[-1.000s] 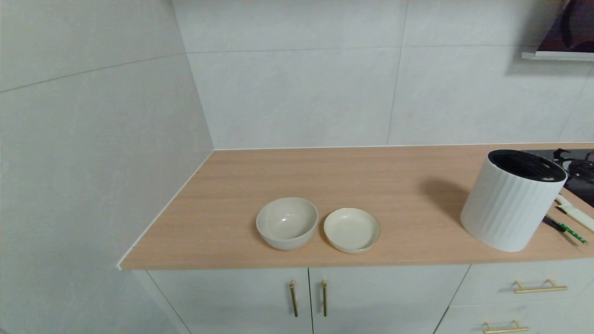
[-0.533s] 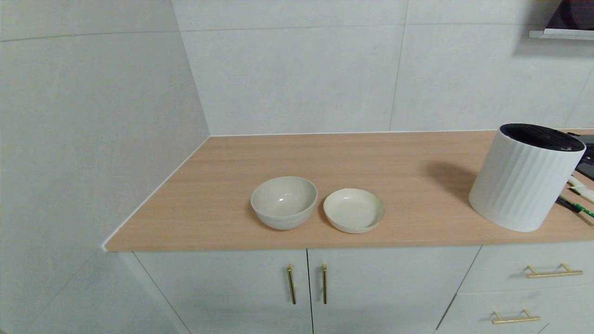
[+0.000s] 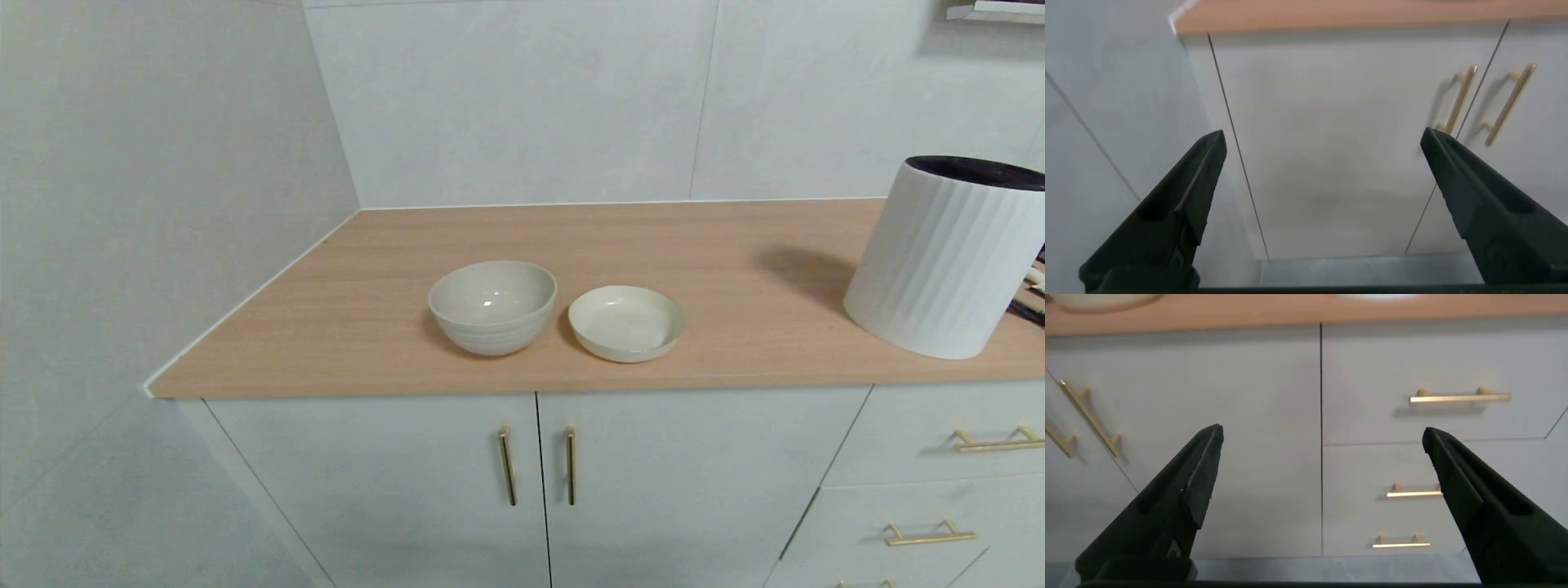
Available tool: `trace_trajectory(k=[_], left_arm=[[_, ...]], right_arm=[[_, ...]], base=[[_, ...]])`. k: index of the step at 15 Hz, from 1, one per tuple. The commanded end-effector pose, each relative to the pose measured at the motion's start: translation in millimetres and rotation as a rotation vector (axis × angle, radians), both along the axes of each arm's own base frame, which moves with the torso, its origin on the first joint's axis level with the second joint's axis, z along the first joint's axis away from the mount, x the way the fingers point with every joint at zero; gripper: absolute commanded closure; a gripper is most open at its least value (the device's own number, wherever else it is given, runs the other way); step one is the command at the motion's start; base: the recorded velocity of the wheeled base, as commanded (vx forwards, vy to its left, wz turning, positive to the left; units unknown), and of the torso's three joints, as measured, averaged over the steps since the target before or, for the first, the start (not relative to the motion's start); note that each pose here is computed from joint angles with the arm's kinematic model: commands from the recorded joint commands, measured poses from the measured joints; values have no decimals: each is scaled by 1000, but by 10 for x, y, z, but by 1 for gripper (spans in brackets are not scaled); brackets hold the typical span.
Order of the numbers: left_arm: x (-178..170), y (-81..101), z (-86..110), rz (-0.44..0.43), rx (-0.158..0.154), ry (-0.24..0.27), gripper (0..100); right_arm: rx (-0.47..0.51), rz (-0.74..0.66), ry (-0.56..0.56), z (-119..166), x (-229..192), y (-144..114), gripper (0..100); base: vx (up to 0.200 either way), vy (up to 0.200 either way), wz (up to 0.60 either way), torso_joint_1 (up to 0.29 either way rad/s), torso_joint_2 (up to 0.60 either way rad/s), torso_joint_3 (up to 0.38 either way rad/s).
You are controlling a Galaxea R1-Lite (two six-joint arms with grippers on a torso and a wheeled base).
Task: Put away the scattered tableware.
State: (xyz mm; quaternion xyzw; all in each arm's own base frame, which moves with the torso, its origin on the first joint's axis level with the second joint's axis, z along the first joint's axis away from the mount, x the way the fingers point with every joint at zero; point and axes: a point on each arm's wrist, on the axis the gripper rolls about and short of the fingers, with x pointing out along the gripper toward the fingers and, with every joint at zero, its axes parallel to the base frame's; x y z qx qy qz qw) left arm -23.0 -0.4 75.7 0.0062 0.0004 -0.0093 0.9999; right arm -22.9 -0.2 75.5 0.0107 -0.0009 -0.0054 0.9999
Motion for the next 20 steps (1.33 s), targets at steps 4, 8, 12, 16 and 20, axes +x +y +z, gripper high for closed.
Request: trace_trajectory(k=[4,8,12,16,20], left_arm=[[1,0,-3,0,0,2,0],[0,0,1,2,-2,1,0],[0,0,1,0,0,1,0],[1,0,-3,0,-2,2,0],[1,0,-3,0,-2,2,0]], right_arm=[[0,0,0,1,1,0,0],[0,0,2,0,1,0,0],[0,0,2,0,1,0,0],[0,0,0,1,1,0,0],[0,0,0,1,1,0,0]], base=[[0,0,0,-186,479,288],[0,0,0,-163,463,295],[0,0,0,-129,453,320],[0,0,0,-50,239,177],[-50,0,0,-5,16,13]])
